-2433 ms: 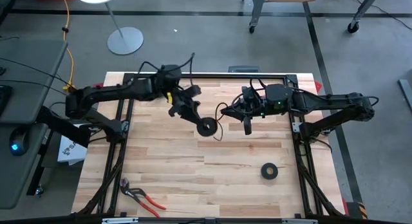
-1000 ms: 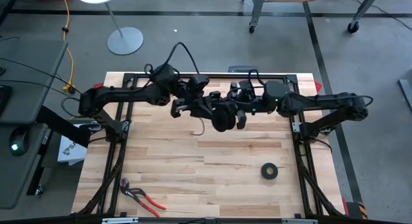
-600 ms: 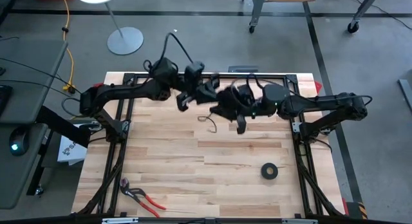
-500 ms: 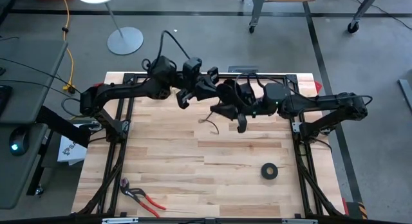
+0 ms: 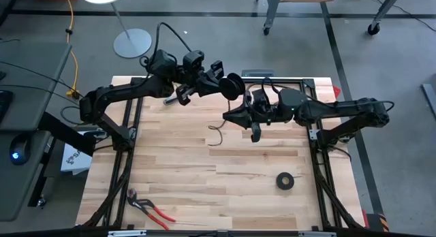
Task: Coil cords
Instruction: Coil the black wire on the black spool
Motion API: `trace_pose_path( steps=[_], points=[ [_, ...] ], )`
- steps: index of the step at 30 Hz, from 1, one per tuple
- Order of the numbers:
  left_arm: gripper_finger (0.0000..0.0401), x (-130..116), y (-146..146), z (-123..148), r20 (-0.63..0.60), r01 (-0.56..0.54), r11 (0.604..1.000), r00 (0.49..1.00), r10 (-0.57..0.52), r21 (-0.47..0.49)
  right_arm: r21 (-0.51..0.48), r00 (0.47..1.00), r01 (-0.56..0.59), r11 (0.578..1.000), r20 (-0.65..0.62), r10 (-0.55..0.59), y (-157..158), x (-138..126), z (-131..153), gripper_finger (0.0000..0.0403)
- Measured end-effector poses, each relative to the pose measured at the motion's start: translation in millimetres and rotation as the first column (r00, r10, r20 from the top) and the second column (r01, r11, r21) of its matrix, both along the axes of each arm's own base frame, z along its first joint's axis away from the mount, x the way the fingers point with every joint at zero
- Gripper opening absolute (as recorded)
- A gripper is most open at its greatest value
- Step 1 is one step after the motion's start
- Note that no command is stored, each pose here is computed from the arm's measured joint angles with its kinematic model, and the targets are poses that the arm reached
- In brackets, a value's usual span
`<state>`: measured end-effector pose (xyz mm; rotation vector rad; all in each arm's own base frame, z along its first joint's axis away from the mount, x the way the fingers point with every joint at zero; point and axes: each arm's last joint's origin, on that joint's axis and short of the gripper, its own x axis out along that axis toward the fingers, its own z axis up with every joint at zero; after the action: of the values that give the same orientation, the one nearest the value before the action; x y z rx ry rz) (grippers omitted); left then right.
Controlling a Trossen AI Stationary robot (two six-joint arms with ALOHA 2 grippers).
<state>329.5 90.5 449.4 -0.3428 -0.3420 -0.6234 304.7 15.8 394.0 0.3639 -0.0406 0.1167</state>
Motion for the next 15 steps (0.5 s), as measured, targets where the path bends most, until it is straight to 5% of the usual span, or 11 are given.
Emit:
trace_pose_path(
  steps=[8, 15],
  points=[
    [0.0000, -11, -3, 10, 0.041, -0.019, 1.000, 0.999, 0.019, 0.017, -0.082, 0.985, 0.166, 0.983, -0.037, -0.170, -5, 2, -6, 0.0162],
    [0.0000, -22, -6, 20, 0.084, -0.042, 0.999, 0.996, 0.040, 0.028, -0.184, 0.967, 0.221, 0.958, -0.090, -0.240, -9, 2, -12, 0.0184]
  ],
)
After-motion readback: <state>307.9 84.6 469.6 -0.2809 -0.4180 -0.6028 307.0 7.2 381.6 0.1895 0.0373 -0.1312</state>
